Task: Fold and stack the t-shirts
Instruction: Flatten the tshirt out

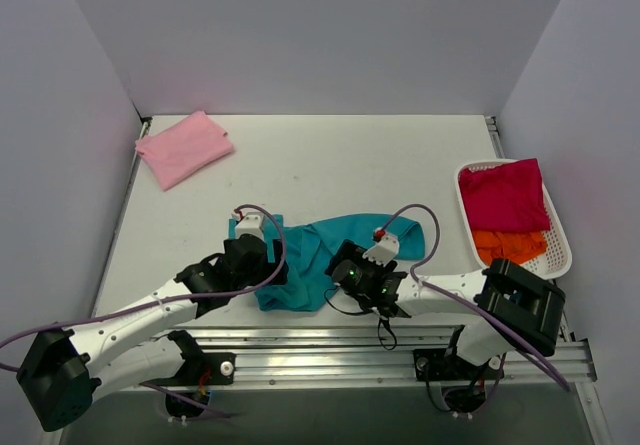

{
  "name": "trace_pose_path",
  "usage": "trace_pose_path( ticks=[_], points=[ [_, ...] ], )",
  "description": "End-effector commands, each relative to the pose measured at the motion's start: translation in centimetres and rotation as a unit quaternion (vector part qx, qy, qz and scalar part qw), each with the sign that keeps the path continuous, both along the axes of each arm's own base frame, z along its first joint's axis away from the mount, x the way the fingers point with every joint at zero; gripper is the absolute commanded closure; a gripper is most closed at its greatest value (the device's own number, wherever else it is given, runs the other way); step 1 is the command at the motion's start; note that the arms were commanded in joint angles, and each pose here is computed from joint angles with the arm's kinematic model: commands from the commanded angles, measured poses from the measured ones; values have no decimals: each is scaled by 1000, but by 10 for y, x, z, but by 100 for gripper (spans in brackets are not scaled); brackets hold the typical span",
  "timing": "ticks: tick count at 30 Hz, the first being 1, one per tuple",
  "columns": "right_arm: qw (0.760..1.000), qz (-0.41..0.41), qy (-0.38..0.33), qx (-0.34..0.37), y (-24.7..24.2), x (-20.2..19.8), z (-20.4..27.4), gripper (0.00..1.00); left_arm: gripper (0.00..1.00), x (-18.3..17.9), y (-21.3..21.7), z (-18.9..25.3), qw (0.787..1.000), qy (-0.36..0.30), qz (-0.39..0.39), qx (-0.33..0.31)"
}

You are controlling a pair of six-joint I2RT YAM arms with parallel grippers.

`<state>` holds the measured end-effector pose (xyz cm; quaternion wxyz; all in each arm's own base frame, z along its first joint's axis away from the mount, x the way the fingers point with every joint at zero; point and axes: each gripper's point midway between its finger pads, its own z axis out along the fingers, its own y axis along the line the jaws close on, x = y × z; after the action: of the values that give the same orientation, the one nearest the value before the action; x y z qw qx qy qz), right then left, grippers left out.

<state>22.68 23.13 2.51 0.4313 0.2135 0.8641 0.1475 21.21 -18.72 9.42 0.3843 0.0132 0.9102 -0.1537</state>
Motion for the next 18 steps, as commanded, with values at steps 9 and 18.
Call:
trace_pose_path(
  ticks=[9, 18],
  points=[
    [999, -8, 21, -30, -27, -14, -10, 54, 5, 3, -3, 3, 1000, -11, -2, -6],
    [999, -12, 21, -32, -32, -16, -12, 78, 6, 3, -2, 2, 1000, -10, 0, -6]
  ],
)
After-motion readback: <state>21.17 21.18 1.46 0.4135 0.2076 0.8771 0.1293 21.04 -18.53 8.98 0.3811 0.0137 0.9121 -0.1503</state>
